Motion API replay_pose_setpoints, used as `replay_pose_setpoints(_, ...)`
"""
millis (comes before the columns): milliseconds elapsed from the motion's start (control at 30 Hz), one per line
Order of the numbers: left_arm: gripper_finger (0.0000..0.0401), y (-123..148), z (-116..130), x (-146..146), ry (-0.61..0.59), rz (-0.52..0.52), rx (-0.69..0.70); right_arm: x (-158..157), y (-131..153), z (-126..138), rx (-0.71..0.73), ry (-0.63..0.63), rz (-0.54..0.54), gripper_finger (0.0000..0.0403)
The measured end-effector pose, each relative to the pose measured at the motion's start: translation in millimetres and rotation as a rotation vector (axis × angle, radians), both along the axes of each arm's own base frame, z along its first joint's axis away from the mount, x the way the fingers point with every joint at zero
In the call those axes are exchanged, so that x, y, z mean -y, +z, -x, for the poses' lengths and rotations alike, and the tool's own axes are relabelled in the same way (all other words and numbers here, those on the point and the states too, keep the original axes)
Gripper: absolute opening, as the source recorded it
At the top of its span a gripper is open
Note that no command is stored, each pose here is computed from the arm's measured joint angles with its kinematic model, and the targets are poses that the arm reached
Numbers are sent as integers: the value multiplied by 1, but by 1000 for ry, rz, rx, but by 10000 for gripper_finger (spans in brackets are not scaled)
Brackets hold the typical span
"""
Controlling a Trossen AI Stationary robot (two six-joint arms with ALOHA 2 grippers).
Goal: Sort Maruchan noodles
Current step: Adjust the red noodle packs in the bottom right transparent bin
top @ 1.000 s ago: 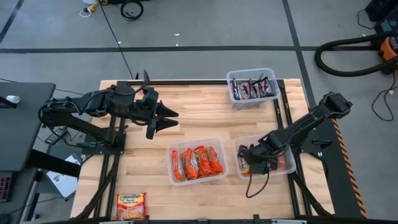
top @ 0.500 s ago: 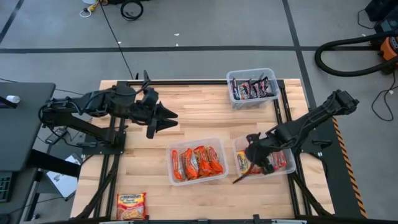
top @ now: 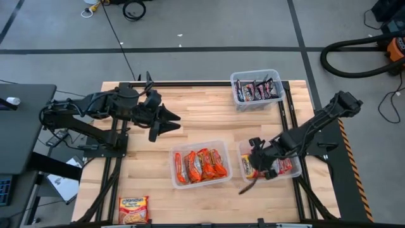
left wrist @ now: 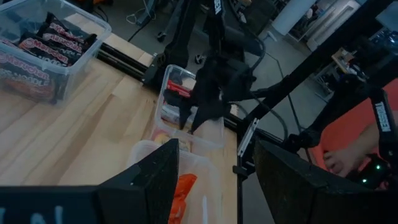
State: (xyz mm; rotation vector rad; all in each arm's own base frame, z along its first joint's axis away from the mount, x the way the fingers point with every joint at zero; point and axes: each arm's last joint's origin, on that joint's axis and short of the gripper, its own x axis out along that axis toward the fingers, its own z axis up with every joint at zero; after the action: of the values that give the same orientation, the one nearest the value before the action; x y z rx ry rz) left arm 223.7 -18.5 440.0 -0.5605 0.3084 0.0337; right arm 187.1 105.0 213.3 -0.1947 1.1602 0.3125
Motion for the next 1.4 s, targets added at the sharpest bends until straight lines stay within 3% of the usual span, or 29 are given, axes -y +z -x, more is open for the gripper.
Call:
replay_pose_setpoints(100,211,0,0,0,-3,0,-2,-7,16,6,58,224,28,161)
replay_pose_setpoints(267,211,0,0,0,-9,-23,-1,-12,16,15,113,661,195,154)
replay_pose_setpoints(367,211,0,0,0,-9,-25,-1,-12,5,10,119,779,250,148)
replay_pose_setpoints(633,211,0,0,0,-7,-18,-1,-5,-33,-11,-23,589,181,131)
replay_pose_setpoints(833,211,0,0,0,-12,-40,-1,-6,-55,-12,-165,609,146,110)
replay_pose_setpoints(967,211,0,0,-1,12,-72,0,-7,-60,-13,-182,624,163,69)
replay_pose_setpoints(1100,211,0,0,-2,30,-92,2,-5,-53,-11,-134,618,177,11)
replay_pose_setpoints(1233,211,0,0,-2,29,-109,3,0,-40,-5,-91,561,185,6)
replay_pose_setpoints(1400,211,1,0,-2,31,-111,13,1,6,7,46,495,133,4)
